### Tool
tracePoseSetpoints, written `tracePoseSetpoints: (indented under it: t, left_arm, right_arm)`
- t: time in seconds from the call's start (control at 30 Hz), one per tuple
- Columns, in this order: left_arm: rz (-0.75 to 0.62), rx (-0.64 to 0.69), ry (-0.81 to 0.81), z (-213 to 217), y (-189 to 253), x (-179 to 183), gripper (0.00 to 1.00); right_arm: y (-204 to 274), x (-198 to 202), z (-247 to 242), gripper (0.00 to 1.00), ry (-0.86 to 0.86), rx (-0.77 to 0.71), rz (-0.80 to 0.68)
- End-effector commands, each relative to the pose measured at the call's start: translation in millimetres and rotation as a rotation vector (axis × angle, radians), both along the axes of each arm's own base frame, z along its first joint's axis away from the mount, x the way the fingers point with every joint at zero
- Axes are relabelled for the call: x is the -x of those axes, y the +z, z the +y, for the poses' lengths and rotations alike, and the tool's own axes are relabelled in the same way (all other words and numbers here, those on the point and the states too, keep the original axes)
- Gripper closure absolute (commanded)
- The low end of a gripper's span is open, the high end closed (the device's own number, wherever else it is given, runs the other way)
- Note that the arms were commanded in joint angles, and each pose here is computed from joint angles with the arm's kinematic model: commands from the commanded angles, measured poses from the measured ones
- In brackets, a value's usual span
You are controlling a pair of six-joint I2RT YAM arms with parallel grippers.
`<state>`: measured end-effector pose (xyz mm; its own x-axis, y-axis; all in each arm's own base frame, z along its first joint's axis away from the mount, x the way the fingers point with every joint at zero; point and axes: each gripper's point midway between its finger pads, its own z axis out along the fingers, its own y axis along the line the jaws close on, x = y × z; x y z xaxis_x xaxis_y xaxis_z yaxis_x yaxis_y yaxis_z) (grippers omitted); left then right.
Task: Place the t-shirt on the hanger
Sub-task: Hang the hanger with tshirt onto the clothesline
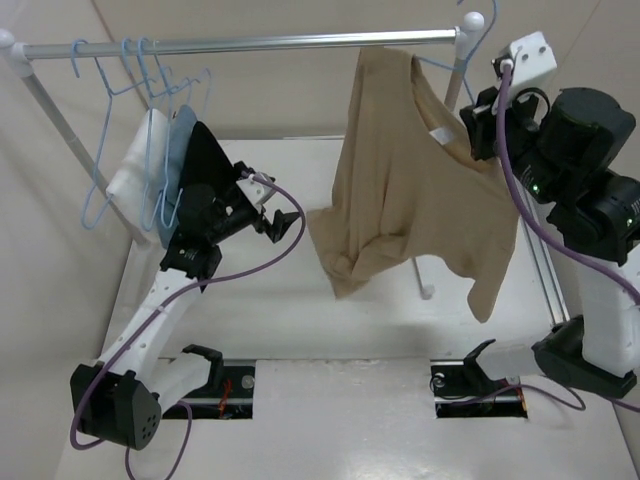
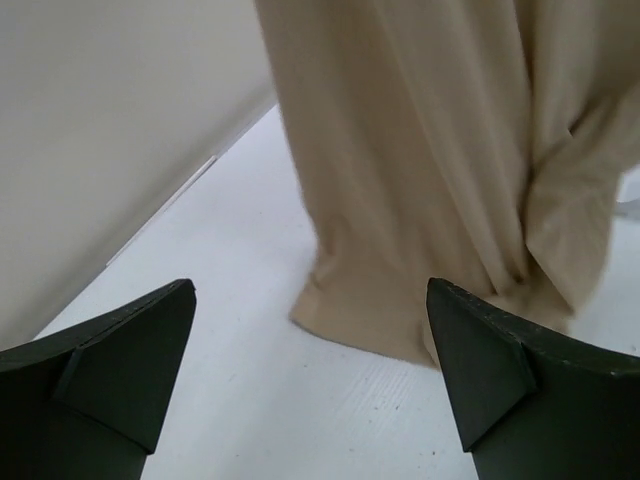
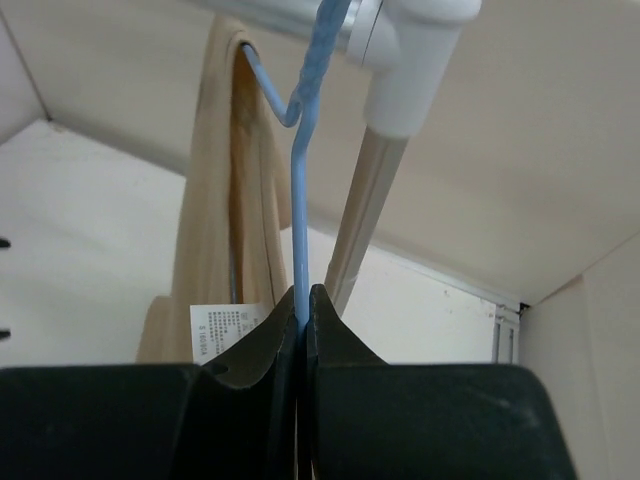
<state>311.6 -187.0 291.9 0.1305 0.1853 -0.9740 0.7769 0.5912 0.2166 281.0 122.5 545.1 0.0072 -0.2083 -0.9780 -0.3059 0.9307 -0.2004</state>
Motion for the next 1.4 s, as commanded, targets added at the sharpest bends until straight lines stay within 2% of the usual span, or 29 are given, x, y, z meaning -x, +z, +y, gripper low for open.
tracePoseSetpoints:
  t: [0.0, 0.37, 0.6, 0.63, 0.67, 0.7, 0.73, 0.8, 0.83, 0.87, 1.03, 1.1, 1.13, 1.17, 1.27, 1.33, 1.37]
  left_arm:
    - [-0.043, 0.037, -0.003, -0.2, 16.9, 5.7, 0.0]
    - [-0.034, 0.042, 0.016, 2.3, 14.7, 5.6, 0.0]
    - [-0.016, 0.045, 0.016, 2.7, 8.1, 8.1, 0.0]
    - [-0.025, 0.047, 0.016, 2.6, 10.1, 7.7, 0.0]
    - [-0.025, 0.047, 0.016, 2.6, 10.2, 7.7, 0.0]
    - [-0.016, 0.045, 0.016, 2.7, 5.8, 8.0, 0.0]
    - [-0.016, 0.045, 0.016, 2.7, 5.8, 8.0, 0.0]
    - [-0.018, 0.053, 0.016, 2.3, 7.8, 7.9, 0.0]
    - [-0.018, 0.053, 0.016, 2.3, 7.8, 7.9, 0.0]
    - [-0.018, 0.053, 0.016, 2.3, 7.8, 7.9, 0.0]
    - [-0.009, 0.051, 0.017, 2.9, 2.0, 10.1, 0.0]
    - [-0.009, 0.051, 0.017, 2.9, 2.0, 10.1, 0.0]
    - [-0.009, 0.051, 0.017, 2.9, 2.0, 10.1, 0.0]
    - [0.001, 0.048, 0.017, 3.0, -3.0, 10.5, 0.0]
    - [0.025, 0.059, 0.046, 5.8, -11.6, 7.9, 0.0]
    - [0.068, 0.069, 0.082, 9.5, -25.2, 5.7, 0.0]
    - [0.079, 0.065, 0.093, 11.0, -31.1, 5.2, 0.0]
  right_arm:
    - [28.7, -15.9, -4.0, 1.0, -0.083, -0.068, -0.066]
    - [-12.3, -51.4, 14.9, 1.0, -0.094, -0.006, 0.034]
    - [-27.6, -46.5, 40.1, 0.99, 0.046, -0.015, 0.058]
    - [-38.6, -48.2, 47.0, 0.76, 0.077, 0.008, 0.081]
    - [-29.1, -41.2, 48.3, 0.61, 0.114, 0.011, 0.043]
    - [-33.2, -40.5, 53.7, 0.51, 0.146, 0.024, 0.05]
    - [-28.9, -32.2, 59.8, 0.31, 0.192, 0.014, 0.037]
    - [-24.8, -25.1, 56.2, 0.16, 0.206, 0.033, 0.009]
    - [-20.2, -20.5, 53.0, 0.05, 0.206, 0.026, -0.003]
    - [-20.2, -18.8, 51.2, 0.0, 0.207, 0.035, -0.016]
    - [27.6, 20.3, 14.9, 0.0, 0.166, -0.011, -0.211]
    - [28.0, 26.6, 1.6, 0.0, 0.123, -0.023, -0.244]
    - [46.7, 45.3, -15.2, 0.0, 0.097, -0.071, -0.322]
    - [47.8, 49.9, -24.2, 0.0, 0.067, -0.087, -0.34]
    - [19.7, 48.7, -66.0, 0.0, -0.147, -0.121, -0.298]
    - [-18.4, 40.3, -99.3, 0.0, -0.374, -0.123, -0.206]
    - [-34.7, 46.4, -114.4, 0.0, -0.463, -0.185, -0.159]
